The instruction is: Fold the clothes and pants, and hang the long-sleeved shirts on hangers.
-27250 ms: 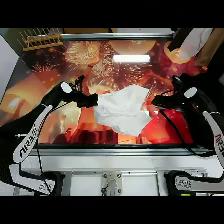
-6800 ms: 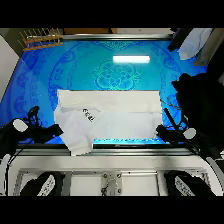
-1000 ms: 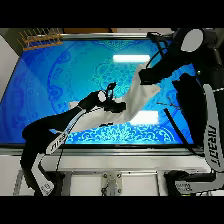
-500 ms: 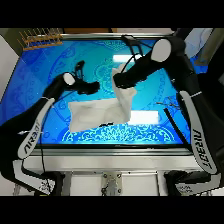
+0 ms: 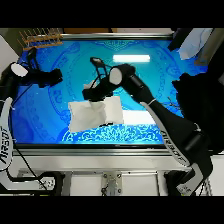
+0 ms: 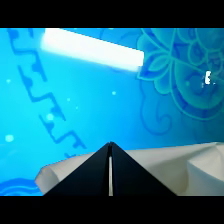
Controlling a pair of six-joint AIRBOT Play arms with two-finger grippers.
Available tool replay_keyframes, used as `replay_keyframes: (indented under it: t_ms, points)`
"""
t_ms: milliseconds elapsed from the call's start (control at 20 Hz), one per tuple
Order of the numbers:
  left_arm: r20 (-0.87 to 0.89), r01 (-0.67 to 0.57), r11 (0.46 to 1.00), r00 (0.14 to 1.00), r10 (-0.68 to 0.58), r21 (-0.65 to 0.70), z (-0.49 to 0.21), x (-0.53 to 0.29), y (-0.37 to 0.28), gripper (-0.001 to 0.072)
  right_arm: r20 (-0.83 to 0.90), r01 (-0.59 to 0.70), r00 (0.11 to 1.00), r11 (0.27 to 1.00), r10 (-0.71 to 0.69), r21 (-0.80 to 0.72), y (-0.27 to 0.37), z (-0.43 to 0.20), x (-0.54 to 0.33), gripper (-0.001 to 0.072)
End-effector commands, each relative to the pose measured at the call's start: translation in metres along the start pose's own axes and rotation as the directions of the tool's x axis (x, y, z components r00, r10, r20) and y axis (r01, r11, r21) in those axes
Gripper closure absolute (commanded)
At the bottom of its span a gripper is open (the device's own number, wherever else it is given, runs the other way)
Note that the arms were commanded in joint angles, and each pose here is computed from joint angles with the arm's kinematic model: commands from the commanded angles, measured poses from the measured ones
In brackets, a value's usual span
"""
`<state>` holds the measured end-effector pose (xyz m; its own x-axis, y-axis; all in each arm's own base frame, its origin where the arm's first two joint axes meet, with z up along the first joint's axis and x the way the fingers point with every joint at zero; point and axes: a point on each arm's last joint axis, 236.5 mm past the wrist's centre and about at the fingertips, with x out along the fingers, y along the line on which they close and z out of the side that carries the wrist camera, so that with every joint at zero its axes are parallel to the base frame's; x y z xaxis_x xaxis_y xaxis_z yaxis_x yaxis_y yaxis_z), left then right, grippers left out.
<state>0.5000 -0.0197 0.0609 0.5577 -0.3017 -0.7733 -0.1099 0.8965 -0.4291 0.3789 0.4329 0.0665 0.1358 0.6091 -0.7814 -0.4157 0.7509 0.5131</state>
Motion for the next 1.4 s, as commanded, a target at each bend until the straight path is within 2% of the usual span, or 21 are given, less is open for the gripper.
replay_keyframes:
  t_ms: [0, 50, 100, 200, 250, 350, 450, 650, 750, 850, 900, 950, 1000, 1350]
  points:
    - [0.009, -0.019, 1.0, 1.0, 0.019, -0.017, 0.005, -0.017, 0.017, 0.0701, 0.024, -0.05, 0.998, 0.999, 0.051, -0.007, 0.023, -0.006, 0.059, 0.0388]
    - [0.007, -0.018, 1.0, 1.0, 0.018, -0.017, 0.004, -0.017, 0.017, 0.0701, 0.032, -0.103, 0.994, 0.994, 0.104, -0.04, 0.039, -0.009, 0.074, 0.0204]
    - [0.007, -0.017, 1.0, 1.0, 0.017, -0.016, 0.004, -0.017, 0.017, 0.0701, 0.027, -0.177, 0.983, 0.98, 0.18, -0.086, 0.061, -0.015, 0.082, 0.0177]
    - [0.008, -0.014, 1.0, 1.0, 0.015, -0.01, 0.004, -0.016, 0.013, 0.0701, 0.009, -0.311, 0.948, 0.933, 0.318, -0.182, 0.099, -0.022, 0.074, 0.0177]
    - [0.007, -0.015, 1.0, 1.0, 0.016, -0.009, 0.004, -0.017, 0.014, 0.0701, 0.012, -0.315, 0.946, 0.928, 0.323, -0.201, 0.1, -0.019, 0.065, 0.0177]
    - [0.017, -0.018, 1.0, 1.0, 0.018, -0.011, 0.002, -0.024, 0.015, 0.0701, 0.014, -0.241, 0.968, 0.94, 0.251, -0.24, 0.072, -0.008, 0.043, 0.0177]
    - [0.036, -0.026, 1.0, 0.999, 0.026, -0.009, -0.011, -0.03, 0.017, 0.0701, -0.013, -0.143, 0.99, 0.963, 0.144, -0.23, 0.019, -0.006, 0.02, 0.0177]
    - [-0.029, -0.036, 0.999, 0.999, 0.036, -0.016, -0.073, -0.034, 0.023, 0.0701, -0.091, 0.012, 0.996, 1.0, -0.013, -0.014, -0.118, -0.031, -0.016, 0.0177]
    - [-0.063, -0.032, 0.999, 0.998, 0.032, 0.002, -0.103, -0.035, 0.019, 0.0701, -0.128, 0.072, 0.99, 0.984, -0.051, 0.165, -0.187, -0.056, -0.027, 0.0177]
    - [-0.071, -0.025, 1.0, 0.997, 0.026, 0.016, -0.123, -0.037, 0.013, 0.0701, -0.162, 0.096, 0.986, 0.936, -0.043, 0.337, -0.239, -0.084, -0.029, 0.0175]
    - [-0.065, -0.019, 0.999, 0.998, 0.021, 0.027, -0.129, -0.038, 0.009, 0.0701, -0.156, 0.083, 0.987, 0.912, -0.02, 0.402, -0.252, -0.092, -0.026, 0.0153]
    - [-0.054, -0.016, 0.999, 0.998, 0.018, 0.036, -0.133, -0.039, 0.006, 0.0701, -0.144, 0.059, 0.99, 0.885, 0.009, 0.461, -0.26, -0.097, -0.021, 0.0067]
    - [-0.044, -0.011, 0.999, 0.999, 0.013, 0.046, -0.136, -0.039, 0.003, 0.0701, -0.134, 0.04, 0.99, 0.867, 0.031, 0.497, -0.264, -0.1, -0.014, 0.0044]
    - [-0.032, 0.012, 0.998, 0.999, -0.01, 0.067, -0.14, -0.043, -0.01, 0.0701, 0.014, -0.208, 0.973, 0.846, 0.231, 0.491, -0.212, -0.071, 0.045, 0.0056]
